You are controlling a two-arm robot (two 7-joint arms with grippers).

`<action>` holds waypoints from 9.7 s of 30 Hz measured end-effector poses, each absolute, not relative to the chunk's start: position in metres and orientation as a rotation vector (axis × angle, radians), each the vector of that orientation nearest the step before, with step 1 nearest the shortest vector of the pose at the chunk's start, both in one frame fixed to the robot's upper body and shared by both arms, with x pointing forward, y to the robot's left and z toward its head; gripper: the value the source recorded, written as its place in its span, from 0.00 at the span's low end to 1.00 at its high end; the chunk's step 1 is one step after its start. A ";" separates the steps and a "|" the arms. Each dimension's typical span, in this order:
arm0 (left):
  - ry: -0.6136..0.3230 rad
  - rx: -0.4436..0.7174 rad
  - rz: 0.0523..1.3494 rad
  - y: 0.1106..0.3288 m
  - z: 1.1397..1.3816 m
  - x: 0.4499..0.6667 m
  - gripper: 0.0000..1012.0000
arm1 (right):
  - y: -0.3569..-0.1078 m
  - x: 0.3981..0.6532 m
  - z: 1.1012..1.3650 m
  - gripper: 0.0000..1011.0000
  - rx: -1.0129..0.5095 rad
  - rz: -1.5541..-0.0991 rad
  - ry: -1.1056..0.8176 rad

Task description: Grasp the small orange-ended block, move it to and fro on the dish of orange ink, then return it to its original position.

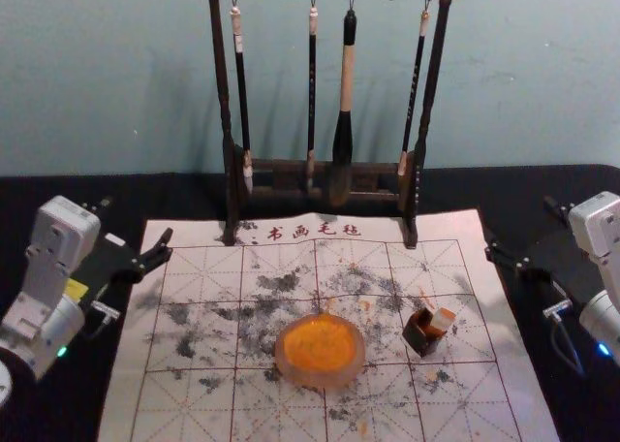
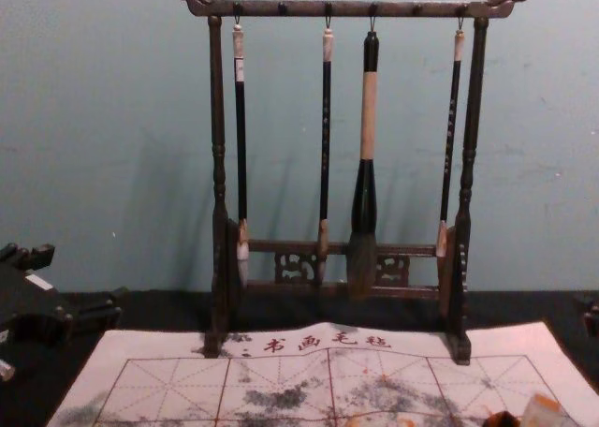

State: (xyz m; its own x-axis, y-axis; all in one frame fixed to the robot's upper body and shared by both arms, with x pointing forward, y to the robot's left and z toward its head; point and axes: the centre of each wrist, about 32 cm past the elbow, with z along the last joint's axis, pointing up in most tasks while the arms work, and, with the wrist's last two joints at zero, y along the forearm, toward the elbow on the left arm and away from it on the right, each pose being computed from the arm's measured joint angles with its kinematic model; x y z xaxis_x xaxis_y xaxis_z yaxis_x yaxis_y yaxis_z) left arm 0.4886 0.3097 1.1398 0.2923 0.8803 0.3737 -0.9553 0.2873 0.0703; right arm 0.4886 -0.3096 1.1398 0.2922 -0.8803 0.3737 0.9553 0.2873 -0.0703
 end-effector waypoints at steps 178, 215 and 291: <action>-0.285 0.304 1.248 0.310 1.140 0.489 0.99 | -0.332 0.478 1.118 0.64 -0.218 -0.707 -0.007; -0.285 0.305 1.248 0.310 1.140 0.489 0.99 | -0.332 0.478 1.118 0.11 -0.219 -0.706 -0.007; -0.285 0.304 1.248 0.310 1.140 0.489 0.99 | -0.259 0.528 1.170 0.11 -0.240 -0.476 -0.150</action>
